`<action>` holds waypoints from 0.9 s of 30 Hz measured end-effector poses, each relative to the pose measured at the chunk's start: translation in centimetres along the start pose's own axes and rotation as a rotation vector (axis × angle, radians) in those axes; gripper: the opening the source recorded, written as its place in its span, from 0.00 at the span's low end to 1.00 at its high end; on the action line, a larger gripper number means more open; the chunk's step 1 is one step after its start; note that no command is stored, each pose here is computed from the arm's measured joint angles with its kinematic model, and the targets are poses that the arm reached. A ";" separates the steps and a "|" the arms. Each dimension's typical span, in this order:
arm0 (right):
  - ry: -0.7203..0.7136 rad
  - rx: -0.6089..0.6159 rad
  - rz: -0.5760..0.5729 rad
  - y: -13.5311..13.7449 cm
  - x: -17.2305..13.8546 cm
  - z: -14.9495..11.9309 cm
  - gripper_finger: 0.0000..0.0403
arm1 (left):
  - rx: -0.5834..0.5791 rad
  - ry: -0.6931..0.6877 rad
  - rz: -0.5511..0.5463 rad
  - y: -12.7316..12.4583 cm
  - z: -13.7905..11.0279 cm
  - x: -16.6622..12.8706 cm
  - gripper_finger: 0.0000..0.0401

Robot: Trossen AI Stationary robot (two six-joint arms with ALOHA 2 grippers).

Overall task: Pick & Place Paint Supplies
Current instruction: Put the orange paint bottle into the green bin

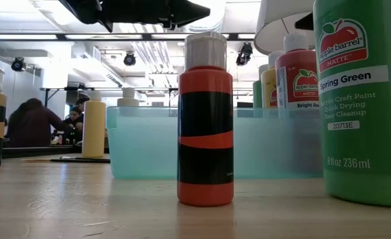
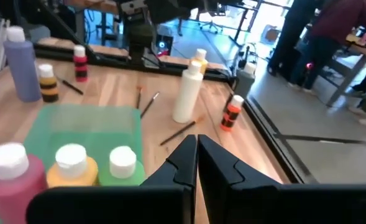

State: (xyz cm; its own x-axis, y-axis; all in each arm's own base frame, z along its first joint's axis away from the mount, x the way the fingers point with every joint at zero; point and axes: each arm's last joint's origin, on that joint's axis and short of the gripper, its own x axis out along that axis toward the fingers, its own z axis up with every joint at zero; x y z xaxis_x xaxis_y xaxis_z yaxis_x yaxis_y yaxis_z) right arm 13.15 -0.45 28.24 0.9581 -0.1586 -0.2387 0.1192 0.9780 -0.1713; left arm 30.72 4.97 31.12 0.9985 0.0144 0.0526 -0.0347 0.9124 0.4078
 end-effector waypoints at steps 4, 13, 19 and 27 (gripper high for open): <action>0.020 -0.017 -0.041 -0.1 -0.3 -0.2 0.02 | -0.027 0.055 -0.020 -0.1 -0.1 -0.5 0.33; 0.038 0.021 -0.097 -0.2 0.0 -0.3 0.02 | -0.049 0.284 0.069 0.2 0.4 -3.2 0.33; 0.085 0.065 -0.168 -0.3 0.7 -0.6 0.02 | -0.082 0.401 0.149 0.4 1.0 -5.4 0.33; 0.131 0.056 -0.171 -0.1 1.5 -1.0 0.02 | -0.123 0.547 0.290 0.6 1.1 -7.5 0.33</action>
State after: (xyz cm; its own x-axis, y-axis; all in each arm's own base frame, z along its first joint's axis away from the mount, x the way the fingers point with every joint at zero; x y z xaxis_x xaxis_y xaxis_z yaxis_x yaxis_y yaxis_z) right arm 14.27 -0.96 26.99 0.8811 -0.3354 -0.3333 0.2950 0.9408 -0.1670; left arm 23.17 4.98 31.98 0.8272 0.4461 -0.3417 -0.3349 0.8797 0.3377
